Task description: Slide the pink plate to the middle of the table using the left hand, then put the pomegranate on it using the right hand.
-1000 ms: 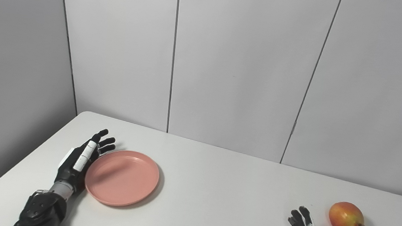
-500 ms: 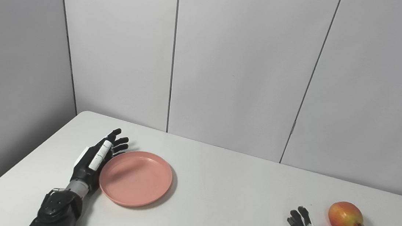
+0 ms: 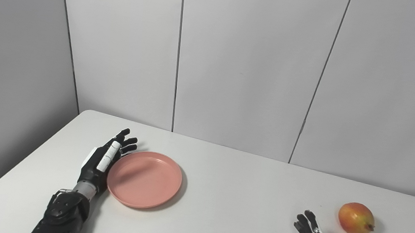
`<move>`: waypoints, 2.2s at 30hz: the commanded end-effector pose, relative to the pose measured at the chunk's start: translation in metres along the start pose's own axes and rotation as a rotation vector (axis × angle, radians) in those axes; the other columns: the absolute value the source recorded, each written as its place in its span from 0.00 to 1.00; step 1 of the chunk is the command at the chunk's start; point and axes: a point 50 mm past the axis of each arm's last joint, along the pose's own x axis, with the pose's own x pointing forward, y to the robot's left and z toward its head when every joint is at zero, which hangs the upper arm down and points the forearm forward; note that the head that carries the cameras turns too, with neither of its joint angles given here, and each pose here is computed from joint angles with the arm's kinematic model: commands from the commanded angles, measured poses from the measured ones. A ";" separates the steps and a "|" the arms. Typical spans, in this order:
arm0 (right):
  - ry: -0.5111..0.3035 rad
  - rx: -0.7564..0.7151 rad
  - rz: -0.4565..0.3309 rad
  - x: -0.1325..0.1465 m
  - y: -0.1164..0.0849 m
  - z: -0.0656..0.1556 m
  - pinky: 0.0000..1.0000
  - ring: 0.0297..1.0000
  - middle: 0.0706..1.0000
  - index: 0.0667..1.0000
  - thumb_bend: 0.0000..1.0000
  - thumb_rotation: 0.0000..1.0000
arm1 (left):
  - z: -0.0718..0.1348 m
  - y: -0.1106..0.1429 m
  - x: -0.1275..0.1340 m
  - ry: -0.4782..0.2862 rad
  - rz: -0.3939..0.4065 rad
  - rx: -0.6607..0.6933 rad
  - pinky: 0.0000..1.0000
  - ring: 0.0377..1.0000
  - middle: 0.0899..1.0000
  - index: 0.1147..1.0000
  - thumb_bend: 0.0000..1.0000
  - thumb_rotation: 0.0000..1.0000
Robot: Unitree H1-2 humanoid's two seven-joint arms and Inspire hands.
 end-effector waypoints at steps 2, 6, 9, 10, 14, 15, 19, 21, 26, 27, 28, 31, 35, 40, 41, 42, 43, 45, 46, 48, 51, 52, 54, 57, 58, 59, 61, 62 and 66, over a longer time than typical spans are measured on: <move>0.061 0.024 -0.010 -0.009 0.004 -0.012 1.00 0.93 0.91 0.92 0.79 0.98 | 0.003 -0.014 0.003 0.025 -0.015 -0.060 0.83 0.85 0.82 0.86 0.93 0.76; 0.059 0.026 -0.008 -0.009 0.006 -0.011 1.00 0.93 0.91 0.91 0.80 0.97 | 0.003 -0.021 0.004 0.063 -0.042 -0.128 0.86 0.88 0.83 0.89 0.93 0.77; 0.060 0.024 -0.006 -0.009 0.008 -0.009 1.00 0.93 0.91 0.92 0.80 0.98 | 0.001 -0.025 0.004 0.089 -0.050 -0.143 0.85 0.89 0.85 0.90 0.93 0.79; 0.061 0.024 -0.007 -0.009 0.008 -0.009 1.00 0.93 0.91 0.92 0.80 0.98 | 0.001 -0.026 0.004 0.095 -0.052 -0.149 0.86 0.89 0.85 0.90 0.93 0.79; 0.062 0.023 -0.007 -0.009 0.010 -0.007 1.00 0.93 0.91 0.92 0.79 0.98 | -0.003 -0.029 0.004 0.123 -0.062 -0.157 0.86 0.88 0.86 0.90 0.94 0.78; 0.061 0.021 -0.007 -0.009 0.010 -0.007 1.00 0.93 0.91 0.91 0.79 0.98 | -0.004 -0.030 0.003 0.128 -0.062 -0.152 0.86 0.88 0.85 0.90 0.94 0.79; 0.060 0.017 -0.006 -0.009 0.010 -0.007 1.00 0.93 0.91 0.91 0.78 0.98 | -0.006 -0.037 0.002 0.141 -0.078 -0.149 0.82 0.87 0.83 0.89 0.94 0.77; 0.060 0.013 -0.005 -0.009 0.011 -0.006 1.00 0.93 0.91 0.92 0.78 0.99 | -0.006 -0.041 0.002 0.146 -0.085 -0.148 0.81 0.86 0.83 0.90 0.94 0.77; 0.062 0.021 -0.016 -0.008 0.016 -0.004 0.98 0.91 0.88 0.90 0.81 0.97 | -0.007 -0.051 0.002 0.145 -0.106 -0.141 0.80 0.86 0.82 0.90 0.94 0.79; 0.061 0.021 -0.016 -0.008 0.017 -0.004 0.98 0.90 0.88 0.90 0.81 0.96 | -0.007 -0.053 0.002 0.146 -0.109 -0.144 0.80 0.86 0.82 0.90 0.94 0.79; 0.059 0.022 -0.015 -0.008 0.018 -0.004 0.98 0.90 0.88 0.89 0.81 0.96 | -0.007 -0.055 0.001 0.146 -0.112 -0.146 0.80 0.85 0.82 0.90 0.95 0.78; 0.057 0.023 -0.013 -0.007 0.021 -0.003 0.98 0.90 0.88 0.89 0.82 0.95 | -0.008 -0.060 0.001 0.157 -0.115 -0.156 0.79 0.85 0.82 0.89 0.96 0.78; 0.053 0.021 -0.014 -0.006 0.024 -0.001 0.97 0.90 0.88 0.89 0.83 0.95 | -0.008 -0.069 0.000 0.170 -0.116 -0.156 0.79 0.85 0.81 0.89 0.97 0.77; 0.053 0.020 -0.016 -0.006 0.029 0.000 0.97 0.90 0.88 0.89 0.84 0.95 | -0.012 -0.081 0.001 0.181 -0.114 -0.153 0.77 0.85 0.81 0.90 0.97 0.77; 0.053 0.020 -0.018 -0.006 0.030 0.001 0.96 0.90 0.88 0.89 0.84 0.95 | -0.013 -0.083 0.001 0.182 -0.117 -0.155 0.76 0.85 0.81 0.90 0.97 0.78; 0.053 0.021 -0.019 -0.006 0.031 0.001 0.96 0.90 0.88 0.89 0.84 0.95 | -0.014 -0.086 0.001 0.184 -0.121 -0.156 0.77 0.85 0.82 0.91 0.96 0.77; 0.054 0.022 -0.020 -0.006 0.032 0.001 0.96 0.90 0.88 0.88 0.84 0.95 | -0.014 -0.088 0.001 0.186 -0.124 -0.155 0.78 0.85 0.82 0.91 0.96 0.78; 0.054 0.018 -0.020 -0.006 0.033 0.002 0.97 0.90 0.88 0.89 0.85 0.95 | -0.015 -0.092 0.000 0.189 -0.126 -0.157 0.79 0.85 0.82 0.92 0.94 0.77; 0.055 0.018 -0.021 -0.006 0.034 0.002 0.97 0.90 0.87 0.89 0.85 0.95 | -0.015 -0.094 0.000 0.190 -0.128 -0.159 0.79 0.85 0.83 0.92 0.93 0.77; 0.057 0.022 -0.024 -0.006 0.036 0.002 0.97 0.90 0.87 0.88 0.85 0.94 | -0.017 -0.098 -0.001 0.189 -0.131 -0.158 0.78 0.85 0.83 0.92 0.92 0.77; 0.056 0.027 -0.023 -0.005 0.040 0.002 0.98 0.90 0.87 0.88 0.85 0.94 | -0.018 -0.103 -0.003 0.189 -0.136 -0.152 0.74 0.84 0.83 0.91 0.93 0.77; 0.055 0.028 -0.021 -0.005 0.041 0.003 0.98 0.90 0.87 0.89 0.84 0.94 | -0.018 -0.105 -0.003 0.189 -0.139 -0.150 0.73 0.84 0.83 0.90 0.93 0.77; 0.056 0.032 -0.020 -0.005 0.043 0.003 0.99 0.91 0.88 0.89 0.84 0.94 | -0.019 -0.108 -0.004 0.190 -0.147 -0.142 0.73 0.84 0.83 0.91 0.91 0.78; 0.057 0.031 -0.022 -0.006 0.047 0.004 0.98 0.90 0.88 0.90 0.84 0.94 | -0.022 -0.110 -0.006 0.189 -0.159 -0.129 0.72 0.83 0.82 0.91 0.90 0.78; 0.056 0.030 -0.022 -0.006 0.048 0.005 0.98 0.90 0.88 0.90 0.84 0.94 | -0.024 -0.111 -0.008 0.189 -0.161 -0.127 0.72 0.82 0.82 0.91 0.90 0.78; 0.056 0.029 -0.022 -0.006 0.048 0.005 0.98 0.90 0.88 0.90 0.84 0.94 | -0.024 -0.111 -0.008 0.189 -0.162 -0.125 0.72 0.83 0.82 0.92 0.90 0.78; 0.055 0.029 -0.024 -0.007 0.050 0.006 0.98 0.91 0.88 0.90 0.84 0.94 | -0.025 -0.113 -0.010 0.184 -0.157 -0.136 0.74 0.84 0.84 0.96 0.91 0.76; 0.055 0.030 -0.025 -0.007 0.051 0.006 0.98 0.91 0.88 0.90 0.84 0.94 | -0.025 -0.114 -0.012 0.182 -0.153 -0.145 0.74 0.84 0.84 0.97 0.92 0.75; 0.051 0.025 -0.023 -0.007 0.052 0.007 0.98 0.90 0.88 0.90 0.84 0.95 | -0.026 -0.121 -0.015 0.177 -0.152 -0.160 0.77 0.85 0.85 1.00 0.95 0.73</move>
